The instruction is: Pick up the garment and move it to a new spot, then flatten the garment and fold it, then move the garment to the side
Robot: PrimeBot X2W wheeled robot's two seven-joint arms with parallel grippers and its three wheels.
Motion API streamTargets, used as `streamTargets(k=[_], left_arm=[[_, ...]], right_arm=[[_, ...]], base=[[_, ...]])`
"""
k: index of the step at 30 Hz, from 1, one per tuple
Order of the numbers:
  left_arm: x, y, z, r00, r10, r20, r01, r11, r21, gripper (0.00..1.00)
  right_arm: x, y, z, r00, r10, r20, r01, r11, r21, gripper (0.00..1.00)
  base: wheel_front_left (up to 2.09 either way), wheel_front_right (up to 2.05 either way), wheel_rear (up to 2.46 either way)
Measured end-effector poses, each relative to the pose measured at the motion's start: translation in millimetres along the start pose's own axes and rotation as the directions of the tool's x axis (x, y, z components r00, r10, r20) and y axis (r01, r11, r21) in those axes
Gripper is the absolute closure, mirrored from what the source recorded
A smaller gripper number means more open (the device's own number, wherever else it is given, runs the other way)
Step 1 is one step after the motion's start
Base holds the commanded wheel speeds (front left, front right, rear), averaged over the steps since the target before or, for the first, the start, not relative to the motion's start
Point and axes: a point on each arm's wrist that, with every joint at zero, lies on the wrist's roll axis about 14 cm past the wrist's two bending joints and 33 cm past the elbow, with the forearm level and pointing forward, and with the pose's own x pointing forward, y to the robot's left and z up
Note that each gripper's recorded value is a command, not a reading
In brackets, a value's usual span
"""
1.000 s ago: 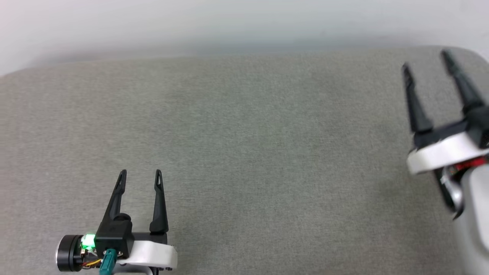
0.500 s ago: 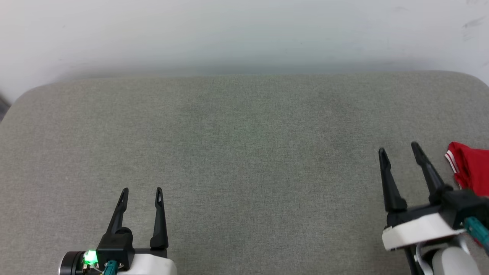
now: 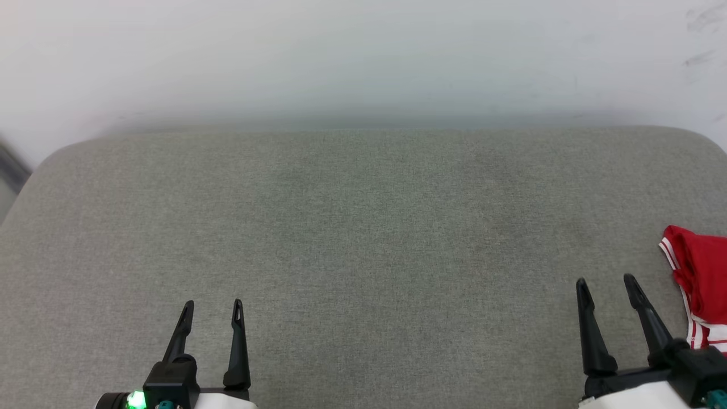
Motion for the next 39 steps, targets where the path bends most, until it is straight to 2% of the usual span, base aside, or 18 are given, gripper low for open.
streamTargets(k=[10, 11, 17, 25, 29, 39], left_arm=[[-2.1, 1.9, -3.5, 1.0, 0.003, -0.012, -0.003, 1.0, -0.004, 0.0], [-2.0, 1.9, -3.7, 1.0, 0.001, -0.012, -0.002, 1.0, -0.006, 1.0], [-9.6, 2.2, -23.8, 0.997, 0.007, -0.083, -0.009, 1.0, -0.018, 1.0], [-10.1, 9.4, -33.3, 0.99, 0.039, -0.139, -0.063, 0.983, -0.173, 1.0], [-6.8, 12.2, -34.5, 0.987, 0.049, -0.155, -0.089, 0.96, -0.266, 1.0], [-1.5, 17.7, -36.2, 0.981, 0.064, -0.182, -0.138, 0.893, -0.428, 1.0]], right_arm=[[-11.0, -1.9, -5.1, 1.0, -0.016, -0.02, 0.016, 0.999, 0.031, 0.0], [-11.0, -1.8, -5.5, 1.0, -0.017, -0.021, 0.017, 0.999, 0.035, 1.0], [-15.1, -2.3, -20.4, 0.997, -0.021, -0.07, 0.024, 0.998, 0.05, 1.0], [-16.2, -7.1, -27.7, 0.993, -0.056, -0.1, 0.075, 0.976, 0.203, 1.0], [-14.4, -9.8, -30.6, 0.991, -0.072, -0.115, 0.103, 0.95, 0.294, 1.0], [-8.8, -14.4, -33.1, 0.987, -0.095, -0.132, 0.145, 0.883, 0.447, 1.0]], base=[[0.0, 0.0, 0.0], [0.0, 0.0, 0.0], [0.0, 0.0, 0.0], [0.0, 0.0, 0.0], [0.0, 0.0, 0.0], [0.0, 0.0, 0.0]])
